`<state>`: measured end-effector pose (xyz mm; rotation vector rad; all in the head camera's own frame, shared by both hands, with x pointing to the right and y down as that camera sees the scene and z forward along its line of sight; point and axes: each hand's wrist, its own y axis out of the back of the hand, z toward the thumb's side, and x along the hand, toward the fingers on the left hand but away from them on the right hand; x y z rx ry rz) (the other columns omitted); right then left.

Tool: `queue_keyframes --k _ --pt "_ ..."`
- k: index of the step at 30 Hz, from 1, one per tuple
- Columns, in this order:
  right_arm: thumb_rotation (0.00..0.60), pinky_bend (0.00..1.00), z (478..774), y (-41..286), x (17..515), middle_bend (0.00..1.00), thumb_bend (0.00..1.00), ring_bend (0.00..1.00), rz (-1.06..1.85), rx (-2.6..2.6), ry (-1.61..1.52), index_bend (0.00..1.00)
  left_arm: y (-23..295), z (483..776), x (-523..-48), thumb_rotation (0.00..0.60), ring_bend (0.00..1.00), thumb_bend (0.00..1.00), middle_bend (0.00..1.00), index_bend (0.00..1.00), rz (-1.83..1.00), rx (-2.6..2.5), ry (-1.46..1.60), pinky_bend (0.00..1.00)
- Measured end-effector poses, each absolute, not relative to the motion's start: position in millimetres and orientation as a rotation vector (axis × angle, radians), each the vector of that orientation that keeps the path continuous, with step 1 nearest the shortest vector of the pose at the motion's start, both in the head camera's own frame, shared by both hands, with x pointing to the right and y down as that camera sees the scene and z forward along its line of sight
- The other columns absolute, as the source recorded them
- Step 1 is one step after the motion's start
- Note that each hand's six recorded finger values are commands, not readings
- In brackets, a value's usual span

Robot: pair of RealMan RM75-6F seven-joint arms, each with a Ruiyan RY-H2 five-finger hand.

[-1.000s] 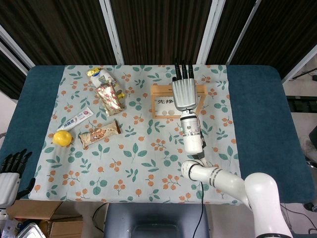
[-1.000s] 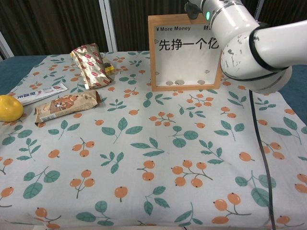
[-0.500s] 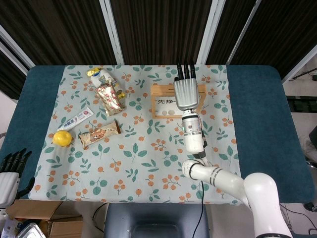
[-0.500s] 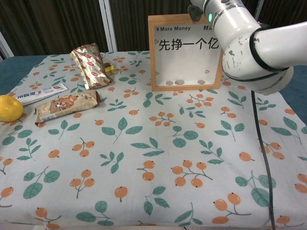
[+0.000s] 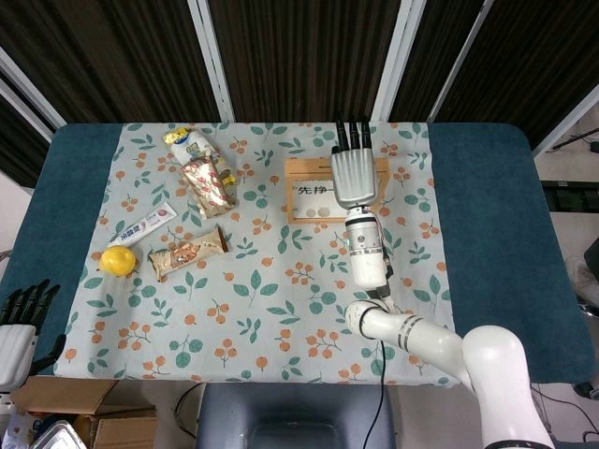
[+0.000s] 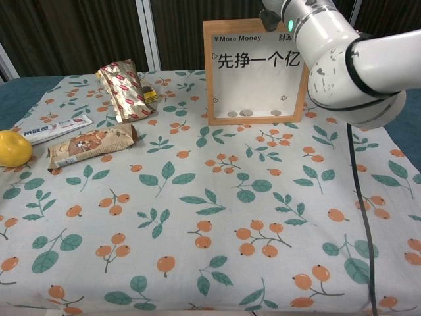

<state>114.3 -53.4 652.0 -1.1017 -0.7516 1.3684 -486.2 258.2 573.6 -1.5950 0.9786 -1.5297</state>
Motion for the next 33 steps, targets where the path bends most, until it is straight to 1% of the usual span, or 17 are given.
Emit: queue_keyframes --k 2,5,9,12,15,21,25,28,30,31,32,33 --pt "0.6 0.0 651.8 -53.4 113.9 0.04 0.63 0.0 1.366 -1.105 -0.751 0.66 258.4 573.7 -486.7 0.6 0.0 0.4 0.0 0.0 -1.532 -1.594 0.979 0.0" --pt "0.6 0.0 650.9 -53.7 113.6 0.04 0.63 0.0 1.363 -1.109 -0.755 0.55 258.5 573.3 -487.5 0.6 0.0 0.4 0.0 0.0 -1.533 -1.593 0.982 0.0" --pt "0.6 0.0 649.5 -53.8 113.8 0.04 0.63 0.0 1.36 -1.113 -0.759 0.38 258.8 572.9 -487.6 0.6 0.0 0.4 0.0 0.0 -1.532 -1.593 0.981 0.0" --pt "0.6 0.0 648.7 -53.2 114.4 0.04 0.63 0.0 1.356 -1.117 -0.76 0.31 258.8 572.7 -487.1 0.6 0.0 0.4 0.0 0.0 -1.53 -1.593 0.981 0.0" --pt "0.6 0.0 646.6 -53.0 115.5 0.04 0.63 0.0 1.349 -1.119 -0.767 0.29 258.9 572.7 -487.2 0.6 0.0 0.4 0.0 0.0 -1.531 -1.593 0.982 0.0" --pt "0.6 0.0 632.9 -53.8 122.0 0.04 0.63 0.0 1.317 -1.127 -0.813 0.28 259.2 573.0 -488.8 0.6 0.0 0.4 0.0 0.0 -1.536 -1.59 0.984 0.0" --pt "0.6 0.0 614.3 -53.2 136.0 0.04 0.63 0.0 1.271 -1.152 -0.881 0.26 259.6 573.0 -489.6 0.6 0.0 0.4 0.0 0.0 -1.539 -1.587 0.982 0.0" --pt "0.6 0.0 595.1 -49.5 159.6 0.05 0.63 0.0 1.221 -1.184 -0.962 0.23 259.2 572.1 -489.4 0.6 0.0 0.4 0.0 0.0 -1.537 -1.583 0.982 0.0" --pt "0.6 0.0 582.0 -42.3 184.9 0.05 0.63 0.0 1.19 -1.21 -1.015 0.19 259.0 571.2 -488.4 0.6 0.0 0.4 0.0 0.0 -1.534 -1.581 0.984 0.0" --pt "0.6 0.0 577.0 -37.6 197.7 0.05 0.6 0.0 1.18 -1.221 -1.032 0.15 258.9 570.8 -488.0 0.6 0.0 0.4 0.0 0.0 -1.533 -1.581 0.984 0.0" --pt "0.6 0.0 571.4 -29.5 216.9 0.04 0.54 0.0 1.174 -1.235 -1.044 0.07 258.7 570.4 -487.6 0.6 0.0 0.4 0.0 0.0 -1.532 -1.579 0.984 0.0" --pt "0.6 0.0 568.0 -21.9 233.0 0.03 0.51 0.0 1.176 -1.247 -1.046 0.05 258.5 569.8 -487.2 0.6 0.0 0.4 0.0 0.0 -1.531 -1.577 0.983 0.0"
